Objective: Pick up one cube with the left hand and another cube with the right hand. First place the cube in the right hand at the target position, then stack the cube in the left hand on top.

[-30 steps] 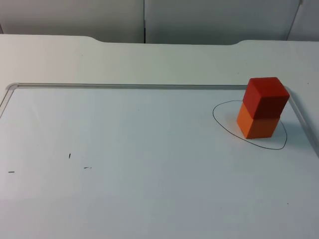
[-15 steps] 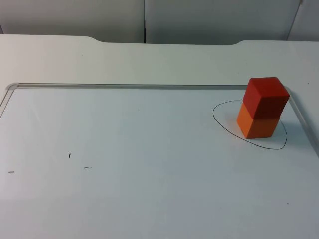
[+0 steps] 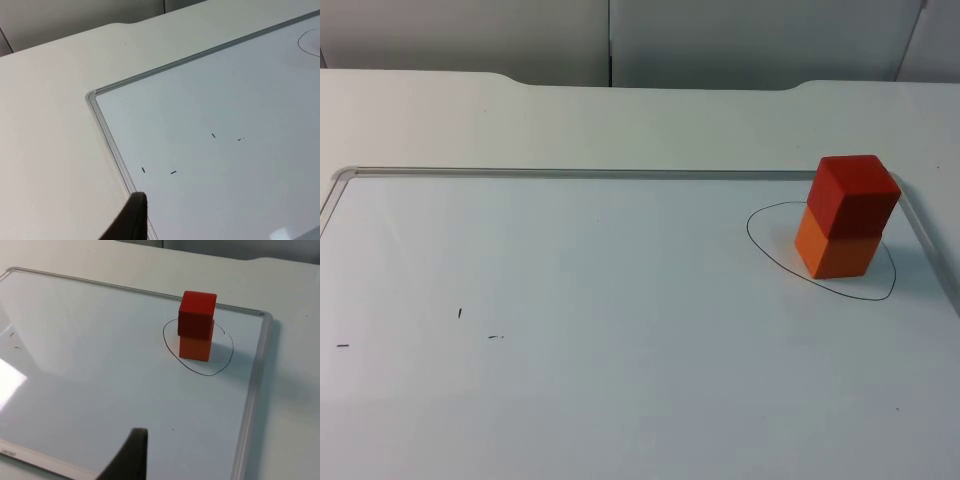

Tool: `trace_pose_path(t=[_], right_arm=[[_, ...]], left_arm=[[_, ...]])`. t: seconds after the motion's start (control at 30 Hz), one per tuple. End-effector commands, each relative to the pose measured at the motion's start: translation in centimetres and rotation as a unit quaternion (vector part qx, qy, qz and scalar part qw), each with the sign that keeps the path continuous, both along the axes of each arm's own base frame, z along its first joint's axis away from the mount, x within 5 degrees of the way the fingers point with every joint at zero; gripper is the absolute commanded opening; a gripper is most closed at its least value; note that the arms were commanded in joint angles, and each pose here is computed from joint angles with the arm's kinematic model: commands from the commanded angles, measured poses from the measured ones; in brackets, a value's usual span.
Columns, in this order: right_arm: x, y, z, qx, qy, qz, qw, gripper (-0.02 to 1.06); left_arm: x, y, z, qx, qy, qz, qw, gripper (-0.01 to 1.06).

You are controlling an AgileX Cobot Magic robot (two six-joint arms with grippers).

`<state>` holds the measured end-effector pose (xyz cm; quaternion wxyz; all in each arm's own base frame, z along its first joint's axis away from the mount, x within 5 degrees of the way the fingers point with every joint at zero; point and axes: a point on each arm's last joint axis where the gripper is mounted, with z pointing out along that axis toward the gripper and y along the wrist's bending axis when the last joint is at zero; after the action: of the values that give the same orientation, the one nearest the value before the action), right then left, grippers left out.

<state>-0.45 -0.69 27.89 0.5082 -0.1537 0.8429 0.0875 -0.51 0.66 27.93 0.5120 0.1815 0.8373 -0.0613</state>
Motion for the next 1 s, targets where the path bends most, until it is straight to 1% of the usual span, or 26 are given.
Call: trace_pose_path(t=[0.0,0.3,0.83,0.97], right_arm=[[0.03,-0.01,-0.09,0.000,-0.002,0.000,1.0000,1.04],[-0.01,0.08,-0.10,-0.004,-0.003,0.008,1.0000,1.04],[0.00,0.08,-0.08,-0.002,-0.003,0.007,1.0000,1.04],[-0.02,0.10,-0.09,-0.002,-0.003,-0.012,0.9999,1.04]], left_arm=[[0.00,-0.07,-0.03,-0.006,-0.003,-0.004,1.000,1.05],[0.00,-0.07,-0.03,-0.006,-0.003,-0.004,1.000,1.05],[0.00,-0.07,-0.03,-0.006,-0.003,-0.004,1.000,1.05],[0.00,-0.07,-0.03,-0.006,-0.003,-0.004,1.000,1.05]])
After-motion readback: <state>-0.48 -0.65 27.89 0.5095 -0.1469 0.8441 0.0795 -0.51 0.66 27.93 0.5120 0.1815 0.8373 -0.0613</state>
